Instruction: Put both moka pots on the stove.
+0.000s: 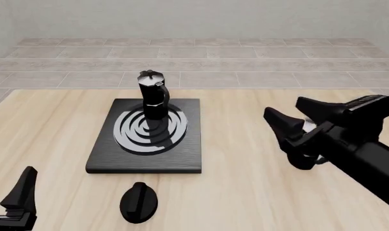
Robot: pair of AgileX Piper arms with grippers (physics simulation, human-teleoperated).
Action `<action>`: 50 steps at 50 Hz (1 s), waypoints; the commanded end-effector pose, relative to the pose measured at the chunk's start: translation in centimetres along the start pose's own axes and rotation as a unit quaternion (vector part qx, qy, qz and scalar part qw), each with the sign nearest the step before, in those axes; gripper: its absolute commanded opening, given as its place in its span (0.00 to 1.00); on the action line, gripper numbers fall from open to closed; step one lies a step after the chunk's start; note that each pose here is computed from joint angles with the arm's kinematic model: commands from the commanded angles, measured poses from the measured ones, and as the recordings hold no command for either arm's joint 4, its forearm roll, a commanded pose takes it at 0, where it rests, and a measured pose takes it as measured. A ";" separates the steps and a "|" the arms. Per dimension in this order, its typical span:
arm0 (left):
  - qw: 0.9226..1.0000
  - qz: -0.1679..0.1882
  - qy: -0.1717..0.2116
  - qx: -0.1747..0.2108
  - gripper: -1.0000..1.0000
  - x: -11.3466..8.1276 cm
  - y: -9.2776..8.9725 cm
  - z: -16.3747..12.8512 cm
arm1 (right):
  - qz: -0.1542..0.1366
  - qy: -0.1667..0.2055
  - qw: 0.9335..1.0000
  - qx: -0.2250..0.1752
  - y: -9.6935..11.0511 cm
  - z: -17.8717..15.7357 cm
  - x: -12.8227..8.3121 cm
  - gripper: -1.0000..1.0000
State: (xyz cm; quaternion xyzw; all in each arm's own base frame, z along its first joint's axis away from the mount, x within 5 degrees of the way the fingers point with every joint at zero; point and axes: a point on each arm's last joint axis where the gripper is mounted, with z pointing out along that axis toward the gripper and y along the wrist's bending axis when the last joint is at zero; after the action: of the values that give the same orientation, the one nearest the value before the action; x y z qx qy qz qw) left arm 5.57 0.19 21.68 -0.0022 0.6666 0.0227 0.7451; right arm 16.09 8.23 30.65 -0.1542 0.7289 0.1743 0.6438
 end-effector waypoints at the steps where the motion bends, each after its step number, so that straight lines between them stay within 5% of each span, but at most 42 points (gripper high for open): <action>1: 1.000 0.002 -0.002 0.001 1.00 0.0 0.0 0.0 | 0.002 -0.012 0.998 0.055 -1.8 -2.6 1.2 1.00; 25: 1.000 0.001 -0.003 0.000 1.00 -0.1 0.0 0.0 | 0.022 0.002 0.990 0.138 -3.7 -5.6 5.3 1.00; 50: 1.000 -0.002 -0.006 -0.001 1.00 -0.2 0.0 0.0 | 0.026 0.024 0.985 0.169 -4.2 -6.5 7.3 1.00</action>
State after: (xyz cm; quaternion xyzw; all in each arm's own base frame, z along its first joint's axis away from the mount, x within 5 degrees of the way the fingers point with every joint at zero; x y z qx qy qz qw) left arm 5.53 0.19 21.92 -0.0039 0.6629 0.0215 0.7484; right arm 11.58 1.81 24.63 -0.0351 0.7609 0.0702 0.6441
